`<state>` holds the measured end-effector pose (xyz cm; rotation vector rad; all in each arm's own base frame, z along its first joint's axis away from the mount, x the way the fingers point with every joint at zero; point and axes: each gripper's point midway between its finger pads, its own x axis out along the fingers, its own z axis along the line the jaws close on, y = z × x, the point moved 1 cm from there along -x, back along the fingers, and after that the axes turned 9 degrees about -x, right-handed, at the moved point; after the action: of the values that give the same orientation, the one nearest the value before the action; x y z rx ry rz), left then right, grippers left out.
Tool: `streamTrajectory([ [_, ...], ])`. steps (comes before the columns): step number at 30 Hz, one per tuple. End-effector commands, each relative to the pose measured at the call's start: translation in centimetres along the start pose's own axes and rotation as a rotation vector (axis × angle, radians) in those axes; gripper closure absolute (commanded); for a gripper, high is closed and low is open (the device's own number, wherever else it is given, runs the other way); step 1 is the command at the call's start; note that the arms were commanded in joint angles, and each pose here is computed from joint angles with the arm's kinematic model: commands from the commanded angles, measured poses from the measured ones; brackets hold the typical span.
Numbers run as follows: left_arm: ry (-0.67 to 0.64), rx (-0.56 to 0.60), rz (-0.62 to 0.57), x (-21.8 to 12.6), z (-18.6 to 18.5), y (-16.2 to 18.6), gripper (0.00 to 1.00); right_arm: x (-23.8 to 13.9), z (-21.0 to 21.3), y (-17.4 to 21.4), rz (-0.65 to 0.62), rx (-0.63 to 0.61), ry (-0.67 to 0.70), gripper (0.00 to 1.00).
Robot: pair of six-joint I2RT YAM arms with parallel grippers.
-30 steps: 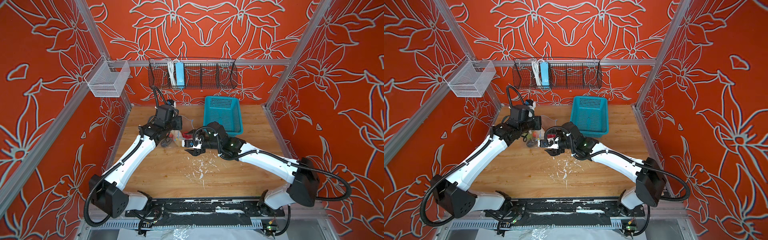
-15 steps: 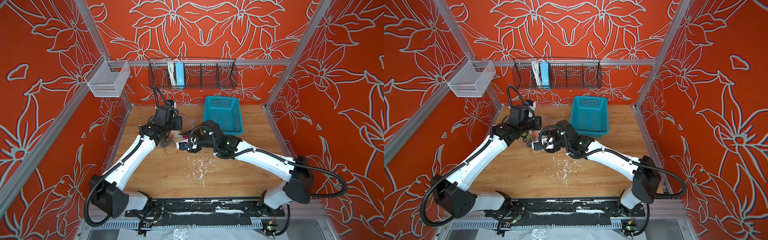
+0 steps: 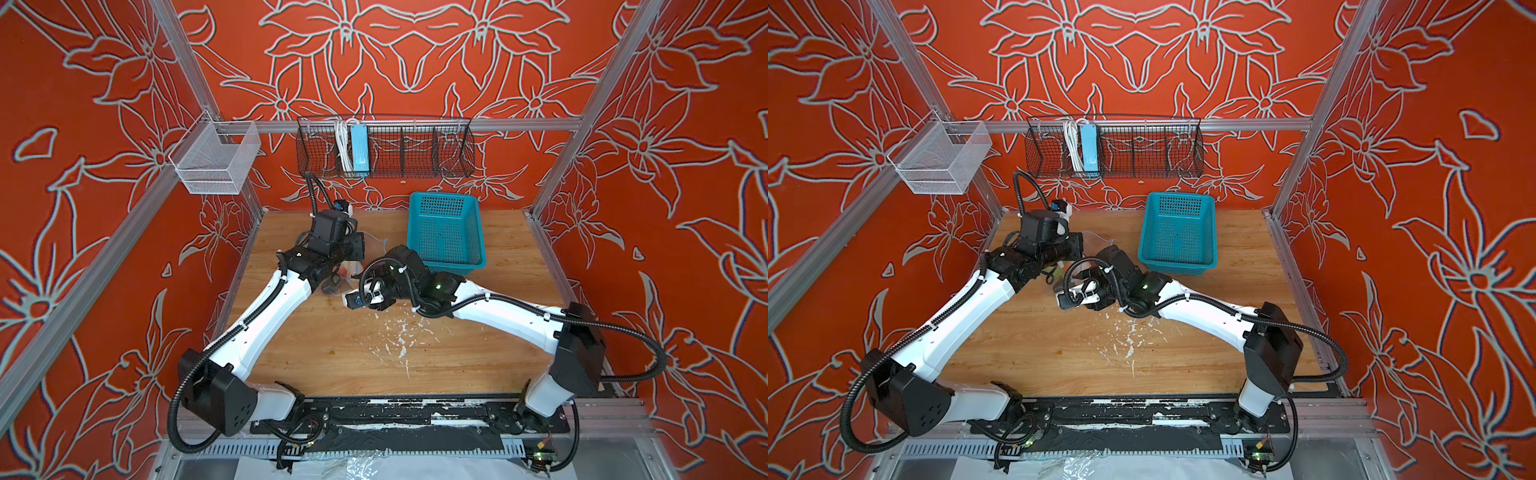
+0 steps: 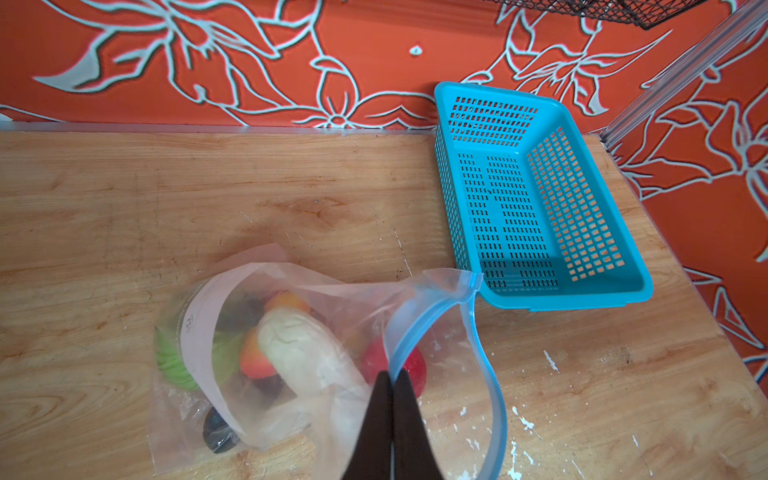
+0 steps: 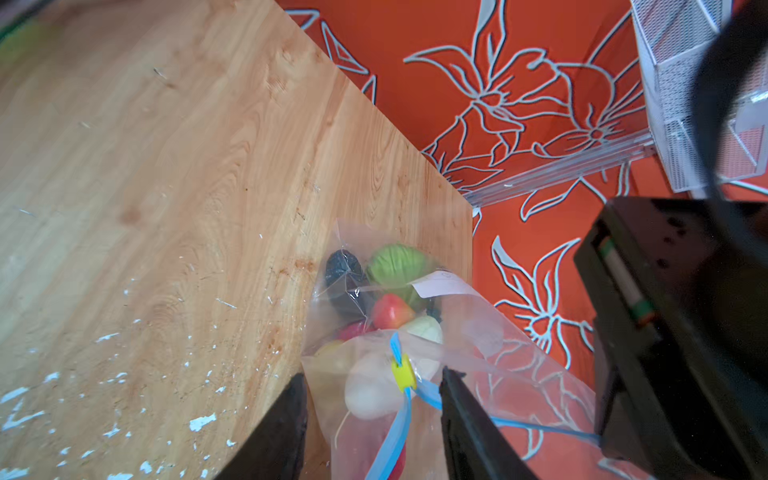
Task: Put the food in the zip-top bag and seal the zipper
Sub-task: 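Close the right gripper on the zipper corner with the yellow tab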
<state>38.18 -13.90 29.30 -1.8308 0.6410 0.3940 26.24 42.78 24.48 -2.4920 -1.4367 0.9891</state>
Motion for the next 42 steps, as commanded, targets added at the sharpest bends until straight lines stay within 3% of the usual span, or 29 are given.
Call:
streamTrajectory([
  [1,0.009,0.010,-0.011,-0.5,-0.3,-0.6,1.00,0.7,-1.3,-0.4,0.005,-0.040,0.035,0.47],
  [15,0.010,0.015,-0.015,-0.7,-0.3,-0.7,1.00,2.5,-1.6,0.5,0.057,-0.069,0.013,0.59],
  [24,0.009,0.018,-0.015,-0.6,-0.3,-0.7,1.00,2.9,-1.5,1.1,0.099,-0.099,-0.040,0.71],
  [38,0.006,0.022,-0.015,-0.6,-0.2,-0.7,1.00,3.4,-0.9,2.2,0.160,-0.150,-0.050,0.73],
  [42,0.006,0.021,-0.015,-0.6,-0.2,-0.7,1.00,3.6,-1.0,2.3,0.169,-0.156,-0.045,0.80],
])
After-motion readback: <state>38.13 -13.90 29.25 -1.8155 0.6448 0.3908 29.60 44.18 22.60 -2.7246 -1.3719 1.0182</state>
